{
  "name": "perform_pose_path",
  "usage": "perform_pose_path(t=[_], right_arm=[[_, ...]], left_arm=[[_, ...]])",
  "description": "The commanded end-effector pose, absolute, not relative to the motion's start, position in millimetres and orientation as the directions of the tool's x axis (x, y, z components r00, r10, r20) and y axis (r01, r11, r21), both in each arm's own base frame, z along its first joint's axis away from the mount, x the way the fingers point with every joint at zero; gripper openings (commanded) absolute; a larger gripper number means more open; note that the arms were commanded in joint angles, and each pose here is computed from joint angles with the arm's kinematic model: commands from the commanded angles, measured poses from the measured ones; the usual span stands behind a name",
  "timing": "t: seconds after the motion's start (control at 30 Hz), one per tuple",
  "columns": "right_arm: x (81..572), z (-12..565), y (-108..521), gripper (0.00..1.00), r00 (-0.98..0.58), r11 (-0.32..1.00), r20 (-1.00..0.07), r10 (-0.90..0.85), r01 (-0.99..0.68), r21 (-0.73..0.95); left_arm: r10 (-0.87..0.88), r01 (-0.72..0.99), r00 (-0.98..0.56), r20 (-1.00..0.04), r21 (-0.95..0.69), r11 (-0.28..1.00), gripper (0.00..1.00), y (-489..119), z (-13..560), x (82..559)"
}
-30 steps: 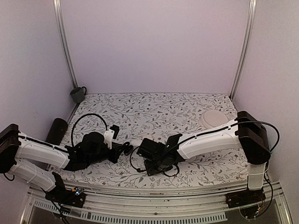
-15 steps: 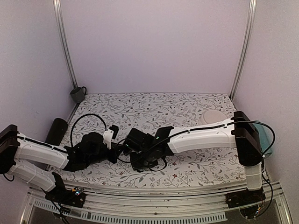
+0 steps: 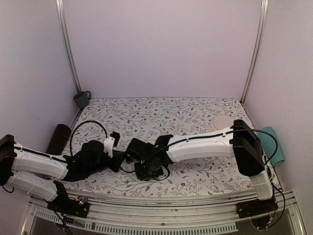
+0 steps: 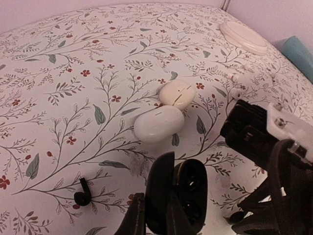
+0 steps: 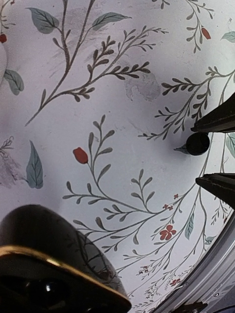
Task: Insert the wireless bluetooth earbuds into the charging case
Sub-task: Pick up the right earbud from the center of the board.
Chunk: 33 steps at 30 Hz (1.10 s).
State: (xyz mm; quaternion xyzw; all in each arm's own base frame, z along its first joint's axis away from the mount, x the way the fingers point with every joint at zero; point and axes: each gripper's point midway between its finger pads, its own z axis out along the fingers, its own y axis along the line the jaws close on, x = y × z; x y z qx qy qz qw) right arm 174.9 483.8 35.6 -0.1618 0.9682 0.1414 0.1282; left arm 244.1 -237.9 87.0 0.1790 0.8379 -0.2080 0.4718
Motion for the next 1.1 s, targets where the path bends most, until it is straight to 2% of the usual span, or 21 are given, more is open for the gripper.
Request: perform_pose_path(t=[0.0, 1.07], right_arm=[[177.1, 27.8, 481.6, 0.29, -0.913, 0.914, -0.286, -0.291, -0.354, 0.2], [179.9, 14.5, 483.5, 0.26, -0.901, 0.911, -0.279, -0.332, -0.383, 0.154]], left_arm=[[0.083, 0.467, -0.488, -0.869, -0.18, 0.866, 0.0, -227.0, 88.6, 247.1], [0.082, 0.439, -0.473, -0.877, -0.154, 0.885, 0.0, -220.7, 90.1, 253.3]])
